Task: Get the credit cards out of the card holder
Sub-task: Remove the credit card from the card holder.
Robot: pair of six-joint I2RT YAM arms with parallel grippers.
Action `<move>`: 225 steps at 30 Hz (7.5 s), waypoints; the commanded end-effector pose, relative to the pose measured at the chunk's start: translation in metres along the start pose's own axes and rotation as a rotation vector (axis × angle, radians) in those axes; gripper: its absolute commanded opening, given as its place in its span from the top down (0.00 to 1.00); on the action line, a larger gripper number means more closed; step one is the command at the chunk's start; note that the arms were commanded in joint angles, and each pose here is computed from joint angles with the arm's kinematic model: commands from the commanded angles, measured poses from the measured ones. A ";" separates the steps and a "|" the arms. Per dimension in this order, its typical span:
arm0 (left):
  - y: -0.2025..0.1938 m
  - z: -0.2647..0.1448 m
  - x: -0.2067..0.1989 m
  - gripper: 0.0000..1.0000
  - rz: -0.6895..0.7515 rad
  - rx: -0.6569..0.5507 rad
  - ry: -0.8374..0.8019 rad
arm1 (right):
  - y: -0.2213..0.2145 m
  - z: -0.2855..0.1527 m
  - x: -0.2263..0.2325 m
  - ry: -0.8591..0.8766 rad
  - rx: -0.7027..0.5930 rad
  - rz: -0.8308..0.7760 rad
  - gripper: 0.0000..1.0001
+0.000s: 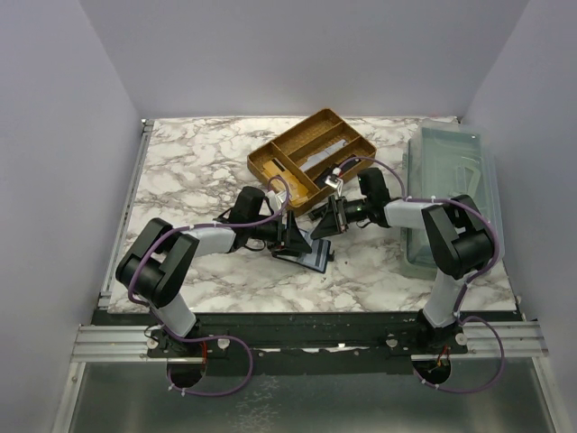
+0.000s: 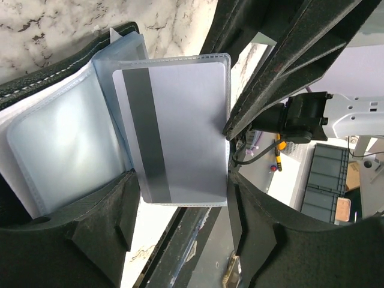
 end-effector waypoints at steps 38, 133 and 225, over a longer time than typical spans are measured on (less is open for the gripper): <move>0.014 -0.003 -0.016 0.36 0.058 -0.020 -0.065 | -0.009 0.017 0.021 0.113 0.081 -0.101 0.63; 0.029 -0.141 0.005 0.05 0.229 -0.411 0.713 | -0.076 0.109 0.000 -0.098 0.594 -1.576 0.19; -0.008 -0.029 0.054 0.62 -0.219 -0.350 0.261 | -0.011 0.033 -0.048 -0.543 0.109 -0.497 0.99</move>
Point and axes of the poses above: each gripper's point midway between its finger pads, its own z axis out along the fingers, its own x axis along the line the jaws close on, y = z × x, the point moved 5 cm from there along -z, back along the fingers, and after that the axes turned 8 degrees about z, right-handed, at the moved point
